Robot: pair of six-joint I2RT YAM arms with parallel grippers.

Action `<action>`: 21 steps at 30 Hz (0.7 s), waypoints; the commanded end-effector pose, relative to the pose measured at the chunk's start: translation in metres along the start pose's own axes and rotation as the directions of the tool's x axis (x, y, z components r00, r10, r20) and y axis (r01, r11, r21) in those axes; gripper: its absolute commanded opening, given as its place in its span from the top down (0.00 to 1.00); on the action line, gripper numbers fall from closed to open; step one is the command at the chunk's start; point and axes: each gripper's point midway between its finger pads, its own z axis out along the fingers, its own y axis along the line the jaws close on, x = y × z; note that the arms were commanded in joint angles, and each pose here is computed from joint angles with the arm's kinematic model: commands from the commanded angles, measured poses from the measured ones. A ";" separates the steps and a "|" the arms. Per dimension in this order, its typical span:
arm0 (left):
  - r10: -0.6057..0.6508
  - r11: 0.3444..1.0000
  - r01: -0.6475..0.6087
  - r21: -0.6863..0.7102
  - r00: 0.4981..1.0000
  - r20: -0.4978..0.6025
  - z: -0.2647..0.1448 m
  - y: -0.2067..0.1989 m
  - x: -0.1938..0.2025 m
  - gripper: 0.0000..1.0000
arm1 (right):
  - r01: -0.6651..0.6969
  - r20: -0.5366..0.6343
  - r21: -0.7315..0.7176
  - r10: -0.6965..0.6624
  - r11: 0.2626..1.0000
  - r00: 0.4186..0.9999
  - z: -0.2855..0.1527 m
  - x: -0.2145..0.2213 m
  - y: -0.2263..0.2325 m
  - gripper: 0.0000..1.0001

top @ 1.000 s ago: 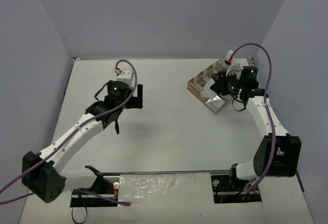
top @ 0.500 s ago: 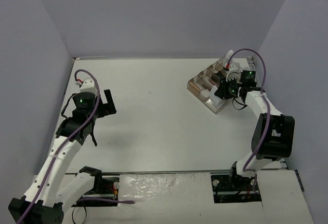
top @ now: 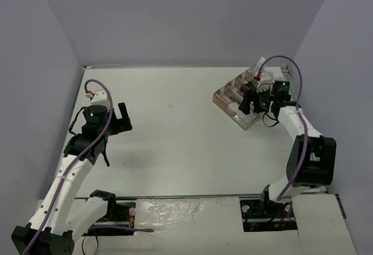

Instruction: Organize the makeup

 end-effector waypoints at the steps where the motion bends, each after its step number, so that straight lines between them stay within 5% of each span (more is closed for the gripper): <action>1: -0.025 1.000 0.024 0.010 0.998 0.060 -0.003 -0.003 -0.018 0.03 | 0.012 0.227 0.149 -0.046 0.989 0.973 -0.066 -0.073 0.008 0.07; 9: -0.011 1.000 0.013 -0.021 0.994 0.105 -0.010 0.005 -0.025 0.03 | -0.152 0.525 0.312 -0.037 0.938 0.850 -0.186 -0.134 0.030 0.00; 12: 0.004 0.999 0.002 -0.041 0.991 0.134 -0.019 0.011 -0.028 0.03 | -0.227 0.587 0.333 -0.013 0.915 0.809 -0.219 -0.134 0.038 0.00; 19: 0.059 0.996 -0.043 -0.077 0.976 0.211 -0.045 0.028 -0.028 0.03 | -0.503 0.817 0.313 0.041 0.806 0.575 -0.303 -0.114 0.052 0.00; 21: 0.066 0.996 -0.050 -0.078 0.973 0.219 -0.052 0.030 -0.026 0.03 | -0.509 0.820 0.334 0.021 0.793 0.572 -0.315 -0.101 0.055 0.00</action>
